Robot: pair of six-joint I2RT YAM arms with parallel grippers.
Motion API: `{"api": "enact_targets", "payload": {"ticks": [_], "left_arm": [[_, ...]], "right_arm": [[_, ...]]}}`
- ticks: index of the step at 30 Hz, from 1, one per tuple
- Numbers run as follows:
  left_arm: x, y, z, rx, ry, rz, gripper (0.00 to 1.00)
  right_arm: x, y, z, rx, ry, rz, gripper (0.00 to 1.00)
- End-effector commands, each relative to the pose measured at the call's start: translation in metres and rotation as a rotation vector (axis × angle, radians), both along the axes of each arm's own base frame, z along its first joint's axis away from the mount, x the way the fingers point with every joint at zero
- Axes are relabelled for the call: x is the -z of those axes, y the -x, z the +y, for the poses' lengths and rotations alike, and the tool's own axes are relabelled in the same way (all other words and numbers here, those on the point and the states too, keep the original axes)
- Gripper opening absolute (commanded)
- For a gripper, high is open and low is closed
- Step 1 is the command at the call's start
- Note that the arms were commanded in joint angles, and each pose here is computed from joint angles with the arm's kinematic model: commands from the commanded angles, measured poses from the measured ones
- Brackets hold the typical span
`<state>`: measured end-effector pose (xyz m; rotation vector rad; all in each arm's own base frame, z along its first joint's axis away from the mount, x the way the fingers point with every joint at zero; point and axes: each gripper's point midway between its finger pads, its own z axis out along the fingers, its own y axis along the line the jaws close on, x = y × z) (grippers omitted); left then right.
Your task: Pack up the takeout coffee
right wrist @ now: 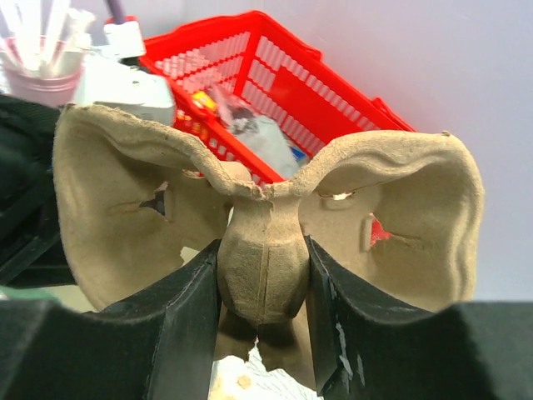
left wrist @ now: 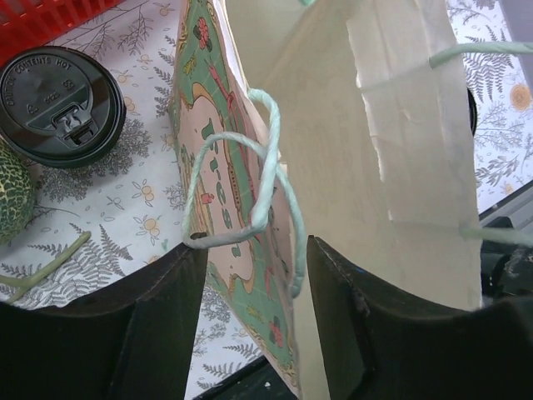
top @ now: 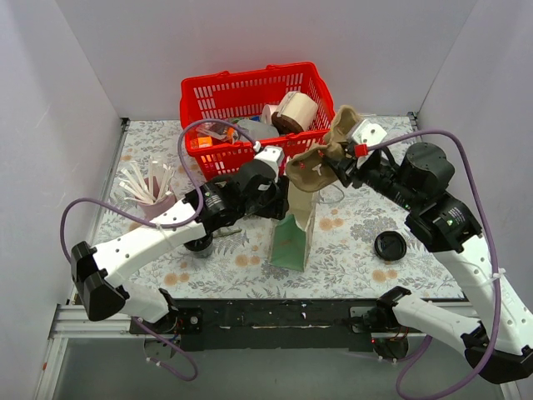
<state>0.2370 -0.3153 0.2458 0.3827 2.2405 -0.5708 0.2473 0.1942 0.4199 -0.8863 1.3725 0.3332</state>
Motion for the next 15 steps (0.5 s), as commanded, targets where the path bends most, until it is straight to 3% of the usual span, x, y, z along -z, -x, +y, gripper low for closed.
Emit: {"api": "enact_targets", "payload": {"ticks": [1,6,12,15], "left_arm": [[-0.026,0.009,0.015,-0.029,0.069,-0.026,0.53],[-0.035,0.008,0.039,-0.127,0.086,-0.056,0.54],[-0.020,0.007,0.055,-0.253,0.128,-0.031,0.45],[-0.022,0.009,0.047,-0.240,0.233,-0.037,0.46]], "right_arm": [[-0.026,0.023,0.023,-0.191,-0.042,-0.062,0.49],[-0.038,0.033,0.040,-0.304,-0.070,-0.079,0.49],[-0.026,0.046,0.058,-0.387,-0.172,0.183,0.48],[-0.023,0.044,0.062,-0.369,-0.234,0.262,0.48]]}}
